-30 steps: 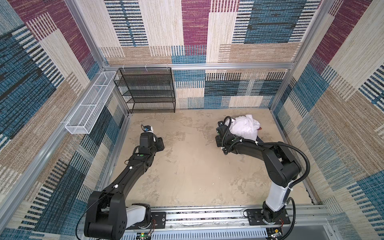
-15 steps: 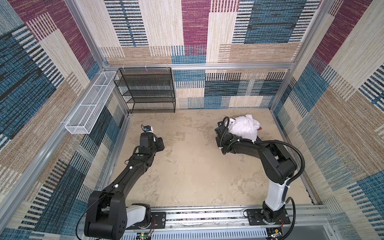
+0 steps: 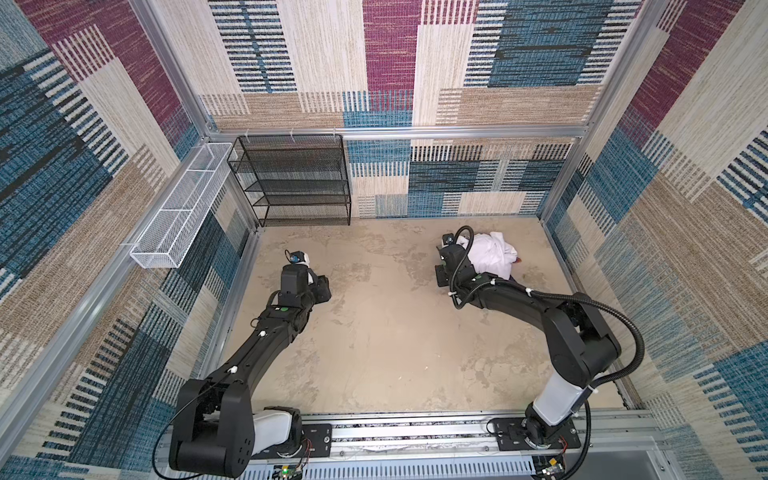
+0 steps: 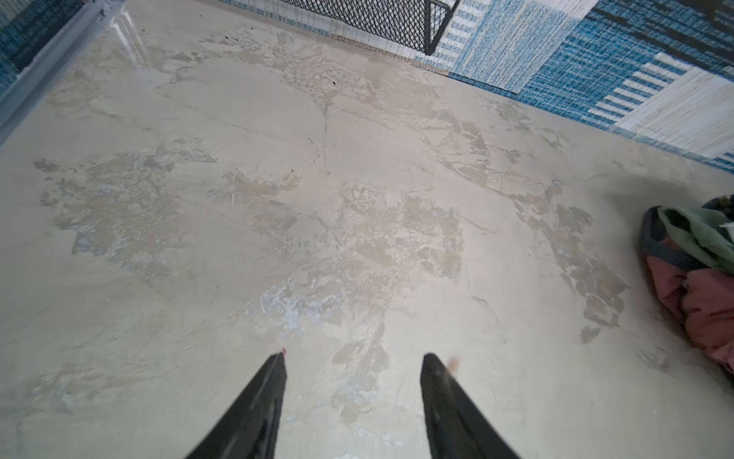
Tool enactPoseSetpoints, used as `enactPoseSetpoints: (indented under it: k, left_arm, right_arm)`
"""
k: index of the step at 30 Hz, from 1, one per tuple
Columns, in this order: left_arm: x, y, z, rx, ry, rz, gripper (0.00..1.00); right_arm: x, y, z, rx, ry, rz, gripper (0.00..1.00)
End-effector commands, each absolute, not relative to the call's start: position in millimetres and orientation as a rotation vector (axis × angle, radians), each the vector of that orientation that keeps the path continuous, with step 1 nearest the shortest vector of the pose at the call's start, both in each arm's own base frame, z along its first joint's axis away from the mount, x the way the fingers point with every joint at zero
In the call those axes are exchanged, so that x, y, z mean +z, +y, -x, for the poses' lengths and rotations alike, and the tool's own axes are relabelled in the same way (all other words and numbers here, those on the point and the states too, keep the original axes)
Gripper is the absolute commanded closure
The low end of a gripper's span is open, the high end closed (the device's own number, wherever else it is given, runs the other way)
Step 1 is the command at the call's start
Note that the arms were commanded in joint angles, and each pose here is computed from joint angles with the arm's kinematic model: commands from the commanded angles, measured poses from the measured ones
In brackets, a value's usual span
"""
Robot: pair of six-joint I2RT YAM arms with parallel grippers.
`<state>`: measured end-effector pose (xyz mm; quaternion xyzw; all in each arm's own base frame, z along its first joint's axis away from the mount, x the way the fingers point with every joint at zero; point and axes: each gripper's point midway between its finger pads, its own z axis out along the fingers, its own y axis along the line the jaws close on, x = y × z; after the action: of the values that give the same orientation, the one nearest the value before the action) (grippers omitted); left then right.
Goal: Pick out a specific cloth from the pile
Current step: 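Reach the right gripper to the pile and grasp the pink t-shirt edge, then lift the pink t-shirt with the right gripper, pulling it out of the pile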
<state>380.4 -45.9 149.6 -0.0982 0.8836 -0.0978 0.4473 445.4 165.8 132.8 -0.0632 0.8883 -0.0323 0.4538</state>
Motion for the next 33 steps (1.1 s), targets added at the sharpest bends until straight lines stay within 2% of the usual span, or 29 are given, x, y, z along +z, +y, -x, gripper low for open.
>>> enactPoseSetpoints:
  k: [1,17,33]
  left_arm:
    - [155.9,-53.3,-382.2,-0.296,2.188,0.247,0.42]
    - [179.0,-63.1,-397.6,-0.326,2.172,0.208,0.43]
    - [198.7,-74.1,-395.7,-0.384,2.147,0.205,0.44]
  right_arm:
    - [163.4,169.0,-451.4,0.043,2.118,0.108,1.0]
    - [271.1,118.9,-452.3,0.234,1.941,0.02,1.0]
    - [322.7,91.0,-445.4,0.33,1.842,-0.007,1.0]
